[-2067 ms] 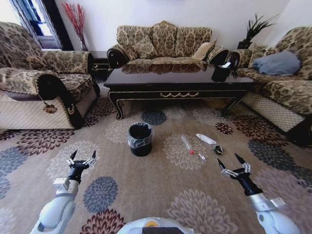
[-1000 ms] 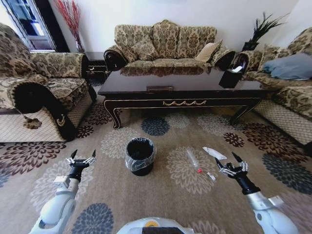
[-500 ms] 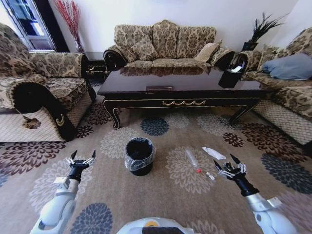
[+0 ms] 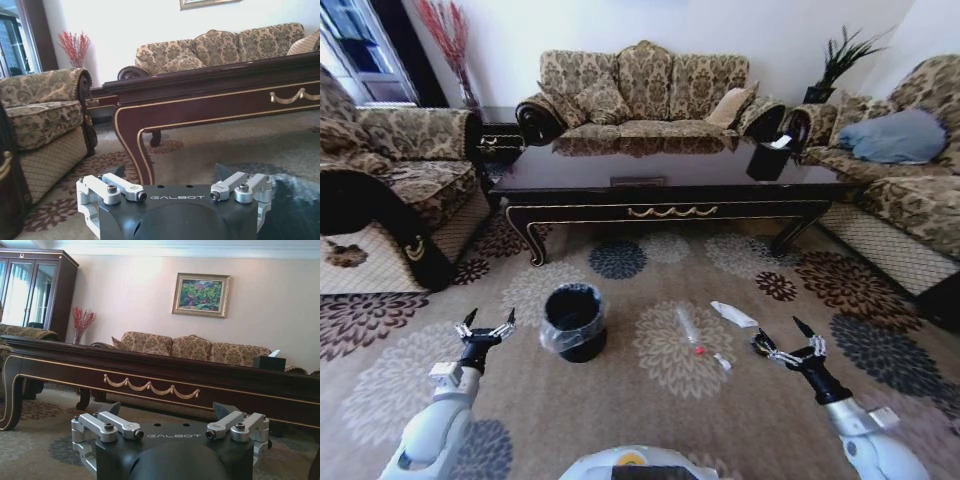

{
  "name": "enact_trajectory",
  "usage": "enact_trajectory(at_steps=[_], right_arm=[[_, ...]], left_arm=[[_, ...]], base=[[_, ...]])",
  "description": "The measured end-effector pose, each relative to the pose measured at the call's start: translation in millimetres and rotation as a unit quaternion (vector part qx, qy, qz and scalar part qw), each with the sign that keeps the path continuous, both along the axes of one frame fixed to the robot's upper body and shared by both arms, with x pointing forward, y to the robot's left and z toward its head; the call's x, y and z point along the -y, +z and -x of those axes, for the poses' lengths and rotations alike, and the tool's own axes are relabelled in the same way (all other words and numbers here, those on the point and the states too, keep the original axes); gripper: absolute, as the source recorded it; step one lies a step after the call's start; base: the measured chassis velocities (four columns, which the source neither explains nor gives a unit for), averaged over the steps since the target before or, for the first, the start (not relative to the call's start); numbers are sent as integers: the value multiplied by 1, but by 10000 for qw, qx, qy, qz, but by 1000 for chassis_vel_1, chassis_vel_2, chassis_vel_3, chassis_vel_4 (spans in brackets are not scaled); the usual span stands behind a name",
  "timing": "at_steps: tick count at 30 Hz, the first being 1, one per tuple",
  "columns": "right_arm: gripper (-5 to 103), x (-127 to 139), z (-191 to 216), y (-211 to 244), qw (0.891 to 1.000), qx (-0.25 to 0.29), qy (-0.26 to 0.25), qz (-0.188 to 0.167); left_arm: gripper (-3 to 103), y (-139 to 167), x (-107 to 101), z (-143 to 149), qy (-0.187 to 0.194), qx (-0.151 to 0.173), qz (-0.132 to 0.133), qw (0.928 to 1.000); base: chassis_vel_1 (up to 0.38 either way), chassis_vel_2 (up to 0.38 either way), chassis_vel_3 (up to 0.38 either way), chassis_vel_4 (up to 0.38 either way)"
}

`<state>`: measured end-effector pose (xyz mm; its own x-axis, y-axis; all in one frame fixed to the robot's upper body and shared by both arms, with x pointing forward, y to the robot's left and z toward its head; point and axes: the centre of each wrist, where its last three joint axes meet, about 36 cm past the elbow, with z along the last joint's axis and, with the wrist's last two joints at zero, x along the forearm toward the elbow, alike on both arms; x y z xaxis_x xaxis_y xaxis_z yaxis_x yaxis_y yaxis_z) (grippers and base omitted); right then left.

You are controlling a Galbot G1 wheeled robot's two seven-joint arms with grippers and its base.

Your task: Move to the front of the table and pick up the trash from the floor, then place it into the trash bin.

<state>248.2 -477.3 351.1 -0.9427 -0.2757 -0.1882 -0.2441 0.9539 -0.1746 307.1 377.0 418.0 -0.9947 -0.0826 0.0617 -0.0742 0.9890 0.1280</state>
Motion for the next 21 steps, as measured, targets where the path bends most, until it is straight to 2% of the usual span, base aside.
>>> enact_trajectory(at_steps=[3,7,10,15,18,21], right_arm=[[100,0,1,-2,10000,19,-35,-7],[100,0,2,-5,10000,32,-80,-8],[100,0,-5,-7,10000,38,-39,14],[100,-2,-10,-9,10000,34,-2,4],[100,-3,-19,-8,9999,50,86,3],[100,-3,-19,-8,10000,39,87,2]], left_arm=[[100,11,1,-7,52,-179,113,9998],[100,36,6,-15,364,-509,403,9972],[100,53,4,-21,501,-761,499,9946],[100,55,-3,-30,558,-939,477,9929],[100,48,-6,-40,524,-1049,600,9913],[100,42,2,-52,343,-1109,706,9907]], base=[[-82,-97,107,108],[15,13,-9,-9],[46,58,-36,-39],[10,22,-4,-4],[0,0,0,0],[0,0,0,0]])
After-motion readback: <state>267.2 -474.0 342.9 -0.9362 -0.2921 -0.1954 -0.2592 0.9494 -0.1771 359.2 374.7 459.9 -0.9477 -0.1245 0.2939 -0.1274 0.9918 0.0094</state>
